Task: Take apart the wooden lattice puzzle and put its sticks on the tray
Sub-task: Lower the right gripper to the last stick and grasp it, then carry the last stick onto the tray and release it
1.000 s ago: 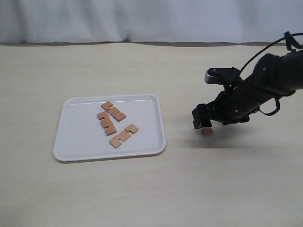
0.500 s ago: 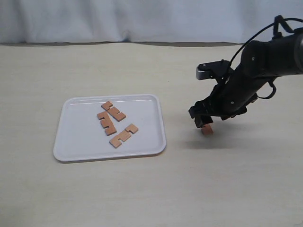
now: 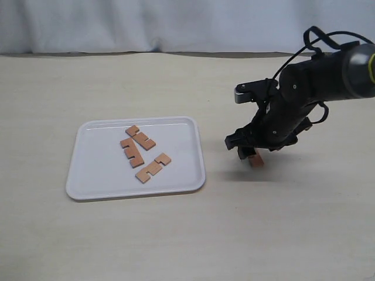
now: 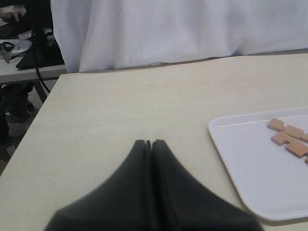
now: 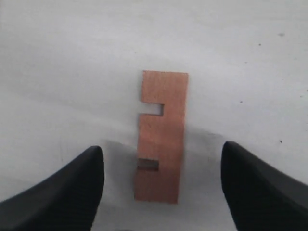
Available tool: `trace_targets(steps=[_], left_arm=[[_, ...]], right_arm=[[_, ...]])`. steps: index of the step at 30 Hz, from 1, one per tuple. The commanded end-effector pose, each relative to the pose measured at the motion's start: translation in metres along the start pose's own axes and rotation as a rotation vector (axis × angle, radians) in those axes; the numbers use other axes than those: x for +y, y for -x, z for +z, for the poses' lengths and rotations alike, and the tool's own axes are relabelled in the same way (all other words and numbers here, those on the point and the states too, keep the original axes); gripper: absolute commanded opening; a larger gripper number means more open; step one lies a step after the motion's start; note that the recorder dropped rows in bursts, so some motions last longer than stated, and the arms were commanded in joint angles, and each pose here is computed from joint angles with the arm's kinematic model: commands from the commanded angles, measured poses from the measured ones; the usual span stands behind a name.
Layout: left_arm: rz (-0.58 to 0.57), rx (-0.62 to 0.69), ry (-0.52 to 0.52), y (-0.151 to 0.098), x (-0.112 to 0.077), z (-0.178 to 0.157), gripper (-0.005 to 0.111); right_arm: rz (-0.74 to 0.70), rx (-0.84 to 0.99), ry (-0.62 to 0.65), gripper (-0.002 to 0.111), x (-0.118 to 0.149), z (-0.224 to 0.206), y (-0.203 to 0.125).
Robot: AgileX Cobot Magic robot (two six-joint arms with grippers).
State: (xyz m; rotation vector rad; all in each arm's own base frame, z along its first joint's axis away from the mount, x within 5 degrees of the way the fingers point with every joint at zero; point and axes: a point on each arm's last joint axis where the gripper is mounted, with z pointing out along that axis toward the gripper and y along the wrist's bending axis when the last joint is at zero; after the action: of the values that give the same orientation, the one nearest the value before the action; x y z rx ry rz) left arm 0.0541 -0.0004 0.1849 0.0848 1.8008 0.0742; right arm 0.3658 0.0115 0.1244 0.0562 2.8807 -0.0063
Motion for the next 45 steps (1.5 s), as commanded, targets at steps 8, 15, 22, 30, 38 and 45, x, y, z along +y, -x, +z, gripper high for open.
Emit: trace_targets(steps=[8,15,22,30,38,45], left_arm=[[0.004,-0.010,0.000,0.000,0.000,0.000,0.000],[0.004,-0.010,0.000,0.000,0.000,0.000,0.000],[0.004,-0.010,0.000,0.000,0.000,0.000,0.000],[0.004,-0.010,0.000,0.000,0.000,0.000,0.000],[0.004,-0.010,0.000,0.000,0.000,0.000,0.000],[0.004,-0.010,0.000,0.000,0.000,0.000,0.000]], right_arm=[[0.008,-0.017,0.005,0.005,0.001,0.011,0.002],[0.006,-0.029,0.002,0.005,0.001,-0.016,0.003],[-0.010,0.002,-0.002,0.005,0.000,-0.034,-0.001],[-0.007,0.010,0.044,0.005,0.004,-0.040,-0.002],[0.095,-0.046,0.313,0.005,0.028,-0.044,0.004],[0.058,-0.182,0.656,0.005,0.057,-0.057,0.015]])
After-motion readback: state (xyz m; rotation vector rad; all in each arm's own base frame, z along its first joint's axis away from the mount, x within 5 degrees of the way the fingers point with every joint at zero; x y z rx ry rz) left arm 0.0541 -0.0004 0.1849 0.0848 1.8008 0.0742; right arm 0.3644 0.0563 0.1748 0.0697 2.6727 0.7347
